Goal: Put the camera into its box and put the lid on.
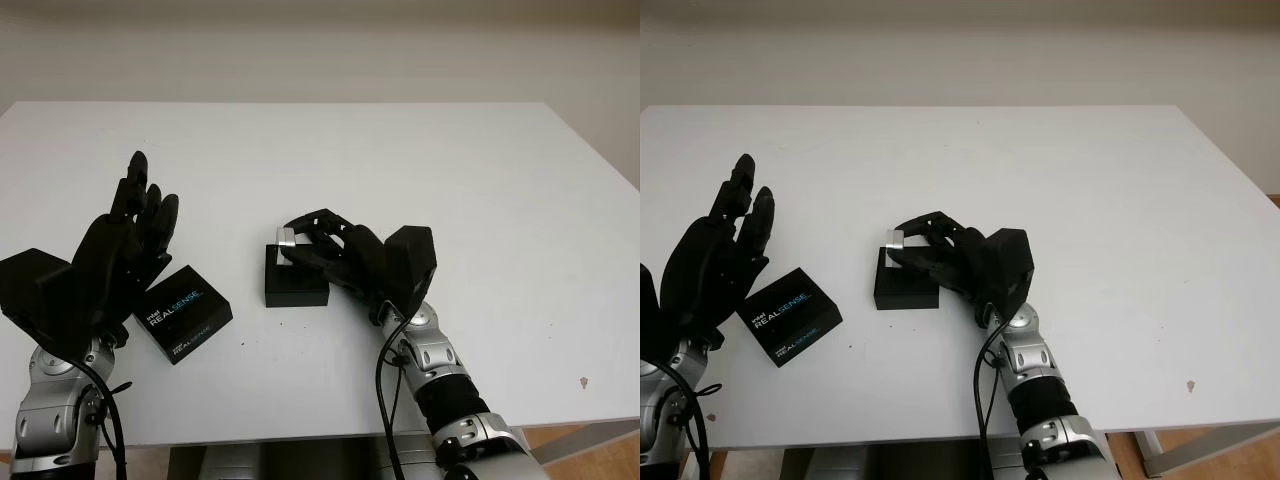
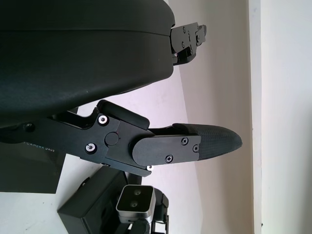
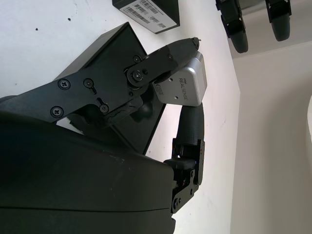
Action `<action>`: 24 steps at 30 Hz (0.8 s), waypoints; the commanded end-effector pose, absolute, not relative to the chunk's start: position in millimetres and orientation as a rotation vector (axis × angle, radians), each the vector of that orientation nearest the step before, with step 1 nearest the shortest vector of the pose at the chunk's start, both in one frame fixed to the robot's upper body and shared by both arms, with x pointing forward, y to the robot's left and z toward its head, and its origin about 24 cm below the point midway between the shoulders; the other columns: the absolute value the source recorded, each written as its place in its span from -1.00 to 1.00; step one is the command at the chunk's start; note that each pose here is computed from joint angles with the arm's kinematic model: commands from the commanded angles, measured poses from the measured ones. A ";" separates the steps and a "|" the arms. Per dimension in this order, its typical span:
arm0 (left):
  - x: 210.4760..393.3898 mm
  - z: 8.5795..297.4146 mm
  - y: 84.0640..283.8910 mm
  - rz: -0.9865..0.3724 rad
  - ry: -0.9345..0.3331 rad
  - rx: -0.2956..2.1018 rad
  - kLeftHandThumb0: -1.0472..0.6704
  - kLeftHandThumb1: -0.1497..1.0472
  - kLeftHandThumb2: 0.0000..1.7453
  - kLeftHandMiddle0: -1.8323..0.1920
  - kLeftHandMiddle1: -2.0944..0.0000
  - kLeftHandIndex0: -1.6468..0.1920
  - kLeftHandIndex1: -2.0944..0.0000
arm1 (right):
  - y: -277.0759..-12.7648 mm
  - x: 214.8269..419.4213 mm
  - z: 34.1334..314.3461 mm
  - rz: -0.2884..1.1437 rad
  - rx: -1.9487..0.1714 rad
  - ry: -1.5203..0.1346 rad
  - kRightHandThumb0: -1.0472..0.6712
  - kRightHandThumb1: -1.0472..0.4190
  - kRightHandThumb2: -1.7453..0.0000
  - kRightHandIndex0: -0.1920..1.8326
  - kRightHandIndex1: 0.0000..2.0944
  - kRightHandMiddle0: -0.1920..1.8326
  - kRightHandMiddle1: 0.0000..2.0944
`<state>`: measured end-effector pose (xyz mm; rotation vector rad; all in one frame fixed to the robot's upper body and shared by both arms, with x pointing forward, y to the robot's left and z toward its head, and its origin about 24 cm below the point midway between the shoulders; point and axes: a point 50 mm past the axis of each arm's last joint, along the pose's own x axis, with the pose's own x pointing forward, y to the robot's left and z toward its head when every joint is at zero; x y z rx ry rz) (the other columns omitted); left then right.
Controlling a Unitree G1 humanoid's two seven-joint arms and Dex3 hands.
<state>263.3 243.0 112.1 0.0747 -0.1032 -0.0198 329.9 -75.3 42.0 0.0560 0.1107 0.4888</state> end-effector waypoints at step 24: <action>263.2 115.9 241.5 -0.021 -0.120 0.081 -0.64 1.00 -0.48 1.00 1.00 1.00 1.00 | -58.3 312.3 17.1 0.515 0.024 0.164 -0.35 -0.90 0.93 -0.60 -0.94 -0.48 0.51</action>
